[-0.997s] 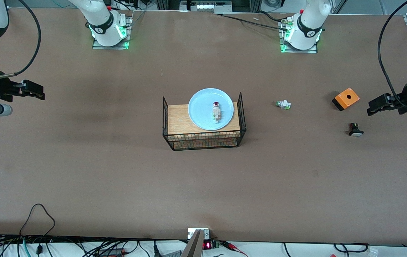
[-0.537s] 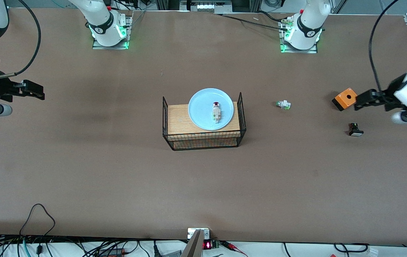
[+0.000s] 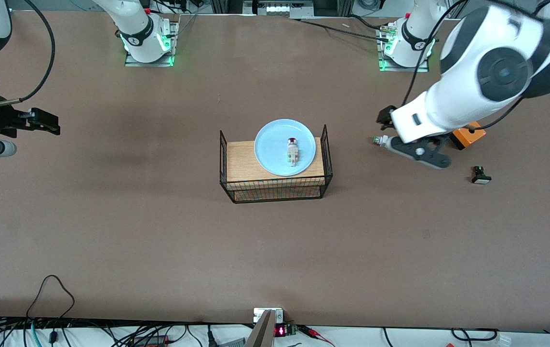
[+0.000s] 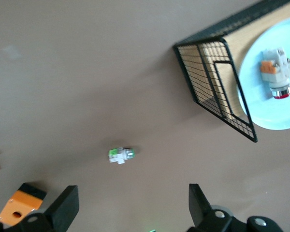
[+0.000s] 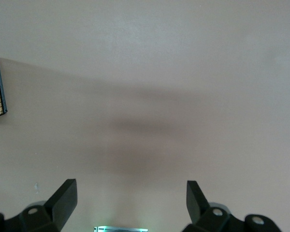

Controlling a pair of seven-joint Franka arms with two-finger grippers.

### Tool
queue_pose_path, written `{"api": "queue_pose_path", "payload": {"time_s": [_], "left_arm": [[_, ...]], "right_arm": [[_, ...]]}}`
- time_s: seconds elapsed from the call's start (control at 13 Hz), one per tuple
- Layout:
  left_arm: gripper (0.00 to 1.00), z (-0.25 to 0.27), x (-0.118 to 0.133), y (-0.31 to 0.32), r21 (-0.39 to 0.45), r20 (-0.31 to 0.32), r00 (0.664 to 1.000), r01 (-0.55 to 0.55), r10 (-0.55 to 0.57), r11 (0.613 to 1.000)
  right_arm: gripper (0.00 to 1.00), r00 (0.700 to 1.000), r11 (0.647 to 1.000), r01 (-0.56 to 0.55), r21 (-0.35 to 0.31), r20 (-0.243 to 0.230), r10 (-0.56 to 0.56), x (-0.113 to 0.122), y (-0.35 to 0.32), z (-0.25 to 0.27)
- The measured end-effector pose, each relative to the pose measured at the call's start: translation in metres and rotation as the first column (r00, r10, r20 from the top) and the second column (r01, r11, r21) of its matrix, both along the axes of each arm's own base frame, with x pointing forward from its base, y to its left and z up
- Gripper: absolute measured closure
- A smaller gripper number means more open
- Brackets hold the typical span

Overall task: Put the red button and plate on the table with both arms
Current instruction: 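Lower the open left gripper over the red button switch block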

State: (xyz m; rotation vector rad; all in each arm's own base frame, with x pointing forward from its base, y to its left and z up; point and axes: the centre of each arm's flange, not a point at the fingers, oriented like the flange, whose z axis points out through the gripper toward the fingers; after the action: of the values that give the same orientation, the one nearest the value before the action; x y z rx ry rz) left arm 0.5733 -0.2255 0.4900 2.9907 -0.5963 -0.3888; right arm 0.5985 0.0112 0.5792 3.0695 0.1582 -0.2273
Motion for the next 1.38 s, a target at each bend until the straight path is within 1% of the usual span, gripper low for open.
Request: {"api": "queue_pose_path", "payload": {"time_s": [0.08, 0.23, 0.31, 0.38, 0.54, 0.69, 0.77, 1.0, 1.15, 1.23, 1.38], "left_arm": [[0.0, -0.016, 0.003, -0.011, -0.007, -0.021, 0.999, 0.025, -0.025, 1.0], [0.0, -0.032, 0.015, -0.018, -0.041, -0.035, 0.997, 0.067, -0.069, 0.997], [0.0, -0.031, 0.02, -0.019, -0.079, -0.042, 0.997, 0.057, -0.06, 0.995], [0.0, -0.027, 0.021, -0.021, -0.119, -0.054, 0.998, 0.023, -0.029, 0.993], [0.0, -0.021, 0.02, -0.03, -0.139, -0.069, 0.996, -0.061, 0.052, 0.988], [0.0, -0.024, 0.018, -0.06, -0.148, -0.039, 0.991, -0.132, 0.128, 0.98], [0.0, -0.029, 0.013, -0.082, -0.148, -0.031, 0.988, -0.157, 0.154, 0.976], [0.0, -0.038, -0.017, -0.154, -0.137, -0.012, 0.981, -0.194, 0.194, 0.971], [0.0, -0.042, -0.03, -0.178, -0.104, 0.017, 0.977, -0.21, 0.213, 0.972], [0.0, -0.046, -0.031, -0.185, -0.1, 0.031, 0.973, -0.225, 0.229, 0.969], [0.0, -0.063, -0.025, -0.192, -0.109, 0.042, 0.963, -0.261, 0.267, 0.959]], "right_arm": [[0.0, 1.0, 1.0, 0.002, 0.0, 0.0, -0.002, 0.0, -0.001, 0.0], [0.0, 1.0, 1.0, 0.004, 0.0, 0.0, -0.004, 0.0, -0.003, 0.0], [0.0, 1.0, 1.0, 0.005, 0.0, 0.0, -0.005, 0.0, -0.003, 0.0], [0.0, 1.0, 1.0, 0.005, 0.0, 0.0, -0.005, 0.0, -0.003, 0.0], [0.0, 1.0, 1.0, 0.005, 0.0, 0.0, -0.005, 0.0, -0.002, 0.0], [0.0, 1.0, 1.0, 0.002, 0.001, 0.0, -0.002, 0.0, 0.0, 0.0], [0.0, 1.0, 1.0, 0.001, 0.004, -0.001, -0.001, 0.0, 0.0, 0.0], [0.0, 1.0, 0.999, 0.004, 0.033, -0.001, -0.004, 0.0, 0.003, 0.0], [0.0, 1.0, 0.998, 0.007, 0.07, -0.002, -0.007, 0.0, 0.006, 0.0], [0.0, 1.0, 0.997, 0.009, 0.077, -0.003, -0.009, 0.0, 0.007, 0.0], [0.0, 1.0, 0.997, 0.023, 0.079, -0.003, -0.022, 0.0, 0.008, 0.0]]}}
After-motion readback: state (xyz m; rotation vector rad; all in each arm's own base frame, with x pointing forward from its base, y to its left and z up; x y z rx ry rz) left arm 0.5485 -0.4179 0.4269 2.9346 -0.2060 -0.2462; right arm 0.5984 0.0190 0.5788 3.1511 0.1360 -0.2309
